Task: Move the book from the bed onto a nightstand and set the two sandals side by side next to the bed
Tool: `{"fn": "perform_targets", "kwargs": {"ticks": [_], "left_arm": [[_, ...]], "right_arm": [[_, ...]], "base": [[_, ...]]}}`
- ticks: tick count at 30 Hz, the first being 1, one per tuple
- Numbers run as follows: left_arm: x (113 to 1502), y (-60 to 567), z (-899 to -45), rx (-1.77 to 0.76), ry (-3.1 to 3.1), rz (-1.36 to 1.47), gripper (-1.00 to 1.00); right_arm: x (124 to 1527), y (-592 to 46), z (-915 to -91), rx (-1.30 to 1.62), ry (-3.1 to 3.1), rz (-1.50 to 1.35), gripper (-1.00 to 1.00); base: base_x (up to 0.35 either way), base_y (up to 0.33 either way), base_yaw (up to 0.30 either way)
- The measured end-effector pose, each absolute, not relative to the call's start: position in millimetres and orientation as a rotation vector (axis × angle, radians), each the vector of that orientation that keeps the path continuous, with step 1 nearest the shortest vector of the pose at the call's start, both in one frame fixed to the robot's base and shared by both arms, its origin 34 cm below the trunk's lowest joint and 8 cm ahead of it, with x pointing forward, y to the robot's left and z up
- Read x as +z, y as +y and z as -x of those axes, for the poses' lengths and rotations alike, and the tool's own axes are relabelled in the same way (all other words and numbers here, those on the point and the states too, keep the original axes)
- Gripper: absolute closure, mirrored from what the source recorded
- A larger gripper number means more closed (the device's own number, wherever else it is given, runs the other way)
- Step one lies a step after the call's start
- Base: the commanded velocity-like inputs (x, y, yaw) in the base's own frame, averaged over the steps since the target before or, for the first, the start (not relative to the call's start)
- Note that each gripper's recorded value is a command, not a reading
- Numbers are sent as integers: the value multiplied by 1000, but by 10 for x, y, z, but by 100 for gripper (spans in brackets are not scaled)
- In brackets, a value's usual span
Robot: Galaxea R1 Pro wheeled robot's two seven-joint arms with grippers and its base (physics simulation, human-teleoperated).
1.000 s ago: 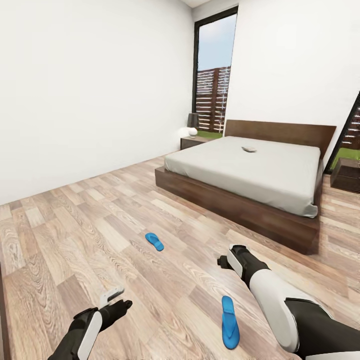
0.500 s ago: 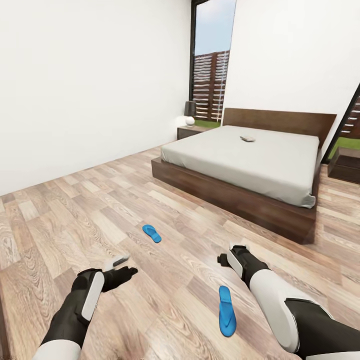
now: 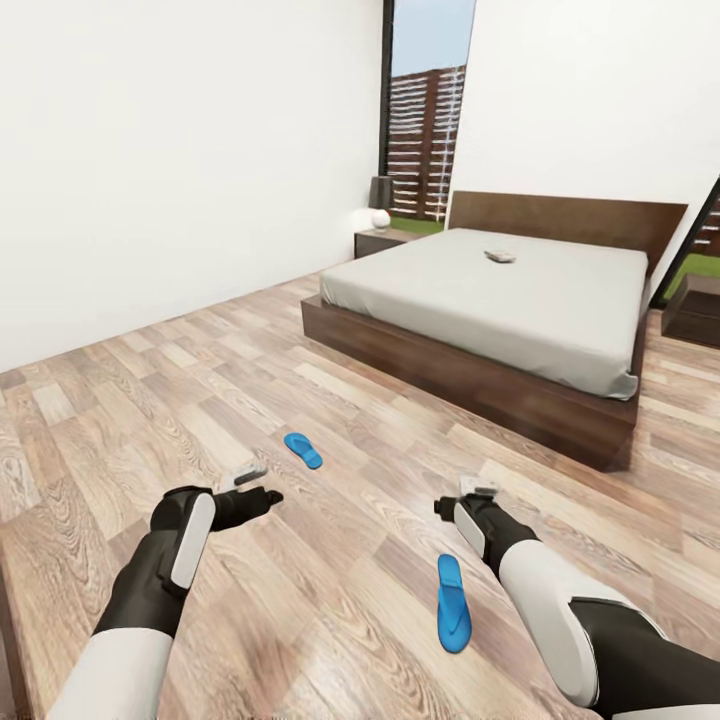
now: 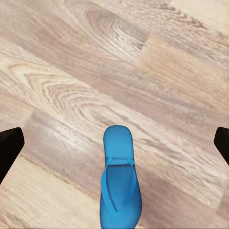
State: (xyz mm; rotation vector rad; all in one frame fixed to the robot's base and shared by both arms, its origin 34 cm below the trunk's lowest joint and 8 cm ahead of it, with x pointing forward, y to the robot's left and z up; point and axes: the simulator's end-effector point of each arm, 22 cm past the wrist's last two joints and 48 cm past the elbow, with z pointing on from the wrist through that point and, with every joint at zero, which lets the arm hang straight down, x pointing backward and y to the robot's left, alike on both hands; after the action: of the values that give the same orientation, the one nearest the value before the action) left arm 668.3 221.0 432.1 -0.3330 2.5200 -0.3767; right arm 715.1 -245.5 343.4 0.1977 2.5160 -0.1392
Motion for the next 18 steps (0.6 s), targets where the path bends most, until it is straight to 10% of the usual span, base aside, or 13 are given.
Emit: {"fn": "perform_targets", "kwargs": {"ticks": [18], "left_arm": [[4715,2103,-6930,-351,2436,281,-100]], "right_arm": [[2974,-2455,-7070,-142,2533,-199,-100]], "base": [[0,0,0]]}}
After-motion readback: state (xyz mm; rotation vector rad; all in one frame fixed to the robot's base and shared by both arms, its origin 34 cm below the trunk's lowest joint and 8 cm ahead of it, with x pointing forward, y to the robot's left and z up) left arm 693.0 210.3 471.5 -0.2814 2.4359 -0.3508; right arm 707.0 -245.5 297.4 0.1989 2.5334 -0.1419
